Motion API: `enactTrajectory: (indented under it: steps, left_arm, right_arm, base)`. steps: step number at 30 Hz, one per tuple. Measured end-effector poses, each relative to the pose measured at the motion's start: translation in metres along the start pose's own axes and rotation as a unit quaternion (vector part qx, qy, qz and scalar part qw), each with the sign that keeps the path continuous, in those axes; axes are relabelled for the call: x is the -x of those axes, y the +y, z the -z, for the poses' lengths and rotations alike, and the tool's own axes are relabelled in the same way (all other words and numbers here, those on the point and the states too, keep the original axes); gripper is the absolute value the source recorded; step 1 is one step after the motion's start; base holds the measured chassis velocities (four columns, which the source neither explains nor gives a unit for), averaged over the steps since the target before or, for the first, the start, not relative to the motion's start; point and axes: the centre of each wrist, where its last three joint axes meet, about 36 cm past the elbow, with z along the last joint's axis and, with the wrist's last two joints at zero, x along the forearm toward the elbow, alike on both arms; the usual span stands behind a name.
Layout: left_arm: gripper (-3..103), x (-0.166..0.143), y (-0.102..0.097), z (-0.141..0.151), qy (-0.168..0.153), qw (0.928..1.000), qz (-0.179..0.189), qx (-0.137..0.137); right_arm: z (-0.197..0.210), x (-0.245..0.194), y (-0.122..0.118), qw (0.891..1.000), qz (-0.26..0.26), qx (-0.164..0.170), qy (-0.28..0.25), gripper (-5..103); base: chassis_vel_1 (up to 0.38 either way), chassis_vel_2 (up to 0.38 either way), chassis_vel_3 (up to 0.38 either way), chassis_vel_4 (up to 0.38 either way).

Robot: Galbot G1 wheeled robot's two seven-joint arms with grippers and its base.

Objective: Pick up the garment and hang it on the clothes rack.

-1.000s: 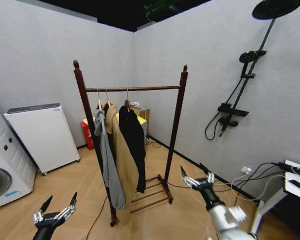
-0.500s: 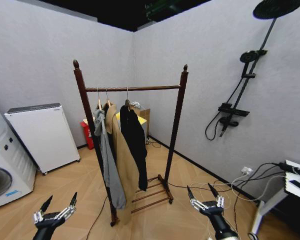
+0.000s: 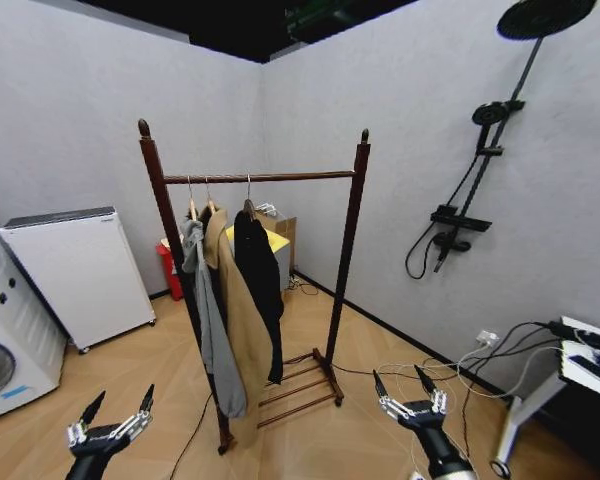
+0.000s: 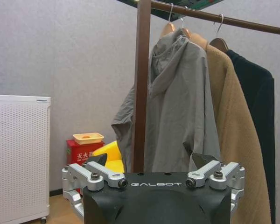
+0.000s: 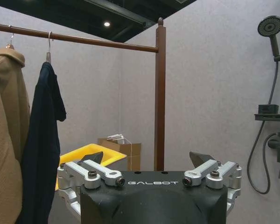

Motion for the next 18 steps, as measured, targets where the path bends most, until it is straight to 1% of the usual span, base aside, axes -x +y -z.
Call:
enactTrajectory:
  steps: [10,18]
  left_arm:
    - [100,0.0000,0.0000,0.0000,0.000,1.0000,0.000,0.000]
    - [100,0.0000,0.0000,0.0000,0.000,1.0000,0.000,0.000]
  right_arm:
    - [-0.0001,0.0004,0.0001,1.000,0.000,0.001,0.000,100]
    - [-0.0004,0.0005,0.0001,1.000,0.000,0.001,0.001,100]
  base:
    - [-0.068,-0.076,-0.087,-0.084]
    - [-0.117,-0.115,-0.118,-0.104]
